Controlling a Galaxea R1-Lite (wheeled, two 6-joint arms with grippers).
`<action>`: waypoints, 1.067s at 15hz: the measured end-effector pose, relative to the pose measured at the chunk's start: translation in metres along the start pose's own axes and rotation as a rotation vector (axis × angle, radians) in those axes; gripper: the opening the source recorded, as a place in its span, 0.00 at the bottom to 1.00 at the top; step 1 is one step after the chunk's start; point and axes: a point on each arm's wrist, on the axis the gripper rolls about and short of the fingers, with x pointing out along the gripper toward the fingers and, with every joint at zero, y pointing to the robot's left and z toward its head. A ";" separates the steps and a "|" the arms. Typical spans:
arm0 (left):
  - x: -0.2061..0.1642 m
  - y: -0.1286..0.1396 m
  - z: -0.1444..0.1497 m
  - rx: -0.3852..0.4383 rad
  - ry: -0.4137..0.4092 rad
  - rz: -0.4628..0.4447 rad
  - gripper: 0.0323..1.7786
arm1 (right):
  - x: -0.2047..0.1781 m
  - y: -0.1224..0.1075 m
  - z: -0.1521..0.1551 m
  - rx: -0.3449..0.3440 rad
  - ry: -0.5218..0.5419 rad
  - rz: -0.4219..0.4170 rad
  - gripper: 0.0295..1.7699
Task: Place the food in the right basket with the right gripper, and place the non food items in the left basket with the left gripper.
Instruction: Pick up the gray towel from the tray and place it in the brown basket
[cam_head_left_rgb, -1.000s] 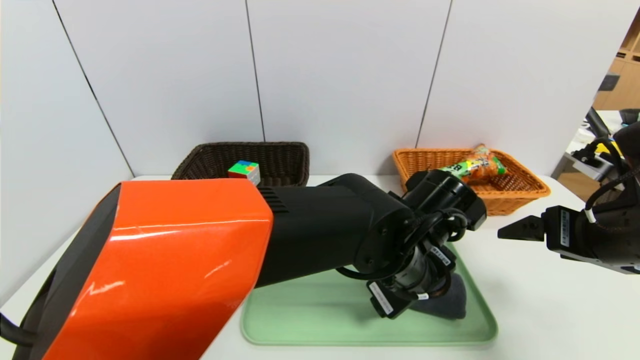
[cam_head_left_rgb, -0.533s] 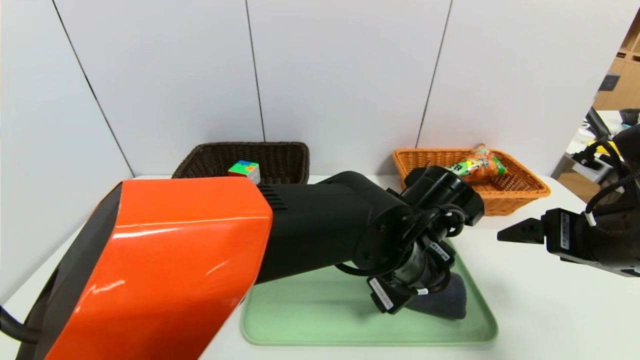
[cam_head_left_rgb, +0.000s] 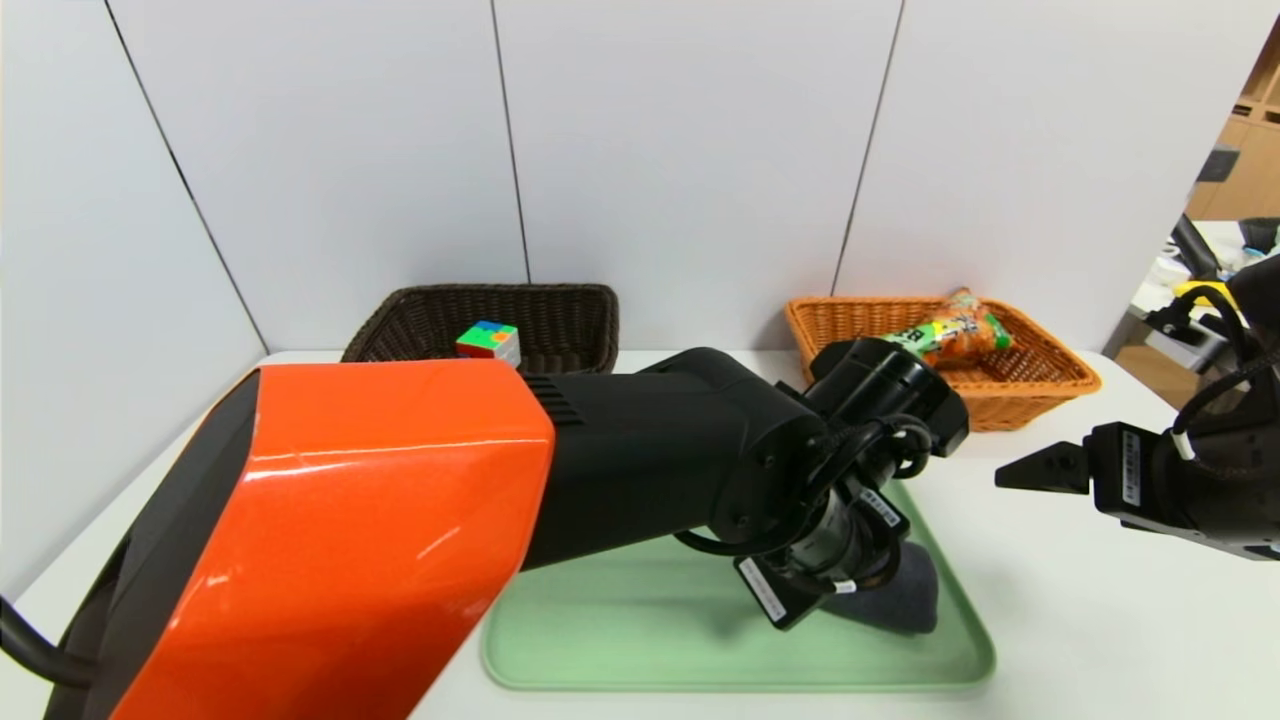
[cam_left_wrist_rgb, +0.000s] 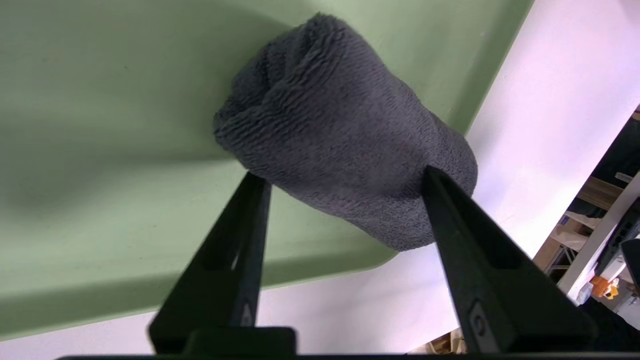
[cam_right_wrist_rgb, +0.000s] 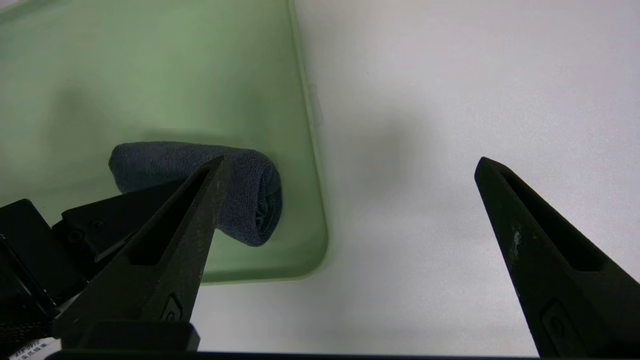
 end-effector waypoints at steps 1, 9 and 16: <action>-0.001 0.000 0.000 0.000 -0.001 -0.002 0.48 | 0.000 0.000 0.000 0.000 0.000 0.000 0.96; -0.006 -0.002 0.000 0.000 -0.001 -0.013 0.01 | 0.000 0.002 0.000 -0.007 0.001 0.006 0.96; -0.045 -0.017 0.004 0.080 -0.032 -0.129 0.01 | 0.002 0.001 -0.002 -0.005 0.010 0.003 0.96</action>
